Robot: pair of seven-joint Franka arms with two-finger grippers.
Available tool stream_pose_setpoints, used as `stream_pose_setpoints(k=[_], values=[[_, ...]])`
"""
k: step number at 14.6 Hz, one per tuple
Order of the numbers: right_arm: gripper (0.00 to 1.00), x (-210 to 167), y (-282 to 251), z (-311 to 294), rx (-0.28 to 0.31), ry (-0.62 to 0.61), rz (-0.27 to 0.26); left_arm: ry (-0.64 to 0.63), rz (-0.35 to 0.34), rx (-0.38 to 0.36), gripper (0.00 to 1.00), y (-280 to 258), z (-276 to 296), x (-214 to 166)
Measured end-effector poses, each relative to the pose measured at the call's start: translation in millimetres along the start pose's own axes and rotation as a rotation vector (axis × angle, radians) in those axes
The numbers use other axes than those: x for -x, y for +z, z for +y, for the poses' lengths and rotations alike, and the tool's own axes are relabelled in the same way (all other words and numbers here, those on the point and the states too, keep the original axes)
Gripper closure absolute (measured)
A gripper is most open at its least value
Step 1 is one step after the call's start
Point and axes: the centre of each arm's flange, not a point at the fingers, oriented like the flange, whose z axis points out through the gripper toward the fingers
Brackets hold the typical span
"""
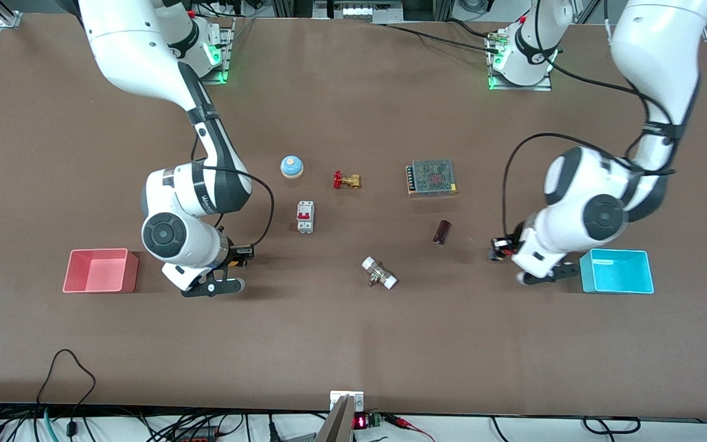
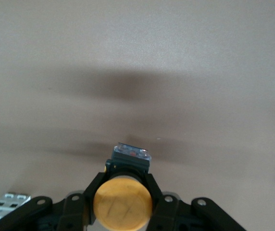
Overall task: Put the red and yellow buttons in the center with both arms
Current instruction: 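Lift the yellow button with the right gripper while the left gripper lifts the red, then lower both buttons onto the table center and open both grippers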
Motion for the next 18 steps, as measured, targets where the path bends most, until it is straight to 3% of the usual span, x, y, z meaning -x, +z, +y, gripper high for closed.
stream_pose_setpoints(k=[5,10,13,14,17,18], values=[[0.60,2.3,22.4,-11.1,-0.002,0.003,-0.022,0.002,-0.005,-0.003,0.57,30.1,5.6,13.9],[0.60,10.8,44.2,-35.9,0.018,-0.035,-0.048,0.007,0.006,-0.051,0.57,54.4,4.5,17.2],[0.41,11.5,45.1,-37.6,0.018,-0.036,-0.049,0.007,0.009,-0.049,0.53,57.4,5.8,16.6],[0.28,11.1,44.3,-37.2,0.018,-0.035,-0.047,0.006,0.014,-0.047,0.48,55.7,5.7,15.2],[0.00,4.0,23.8,-27.3,0.018,-0.021,-0.010,-0.005,0.047,-0.034,0.19,39.6,3.3,6.1],[0.00,0.5,7.4,-20.1,0.018,-0.010,0.015,-0.011,0.067,-0.027,0.11,28.4,1.7,1.6]])
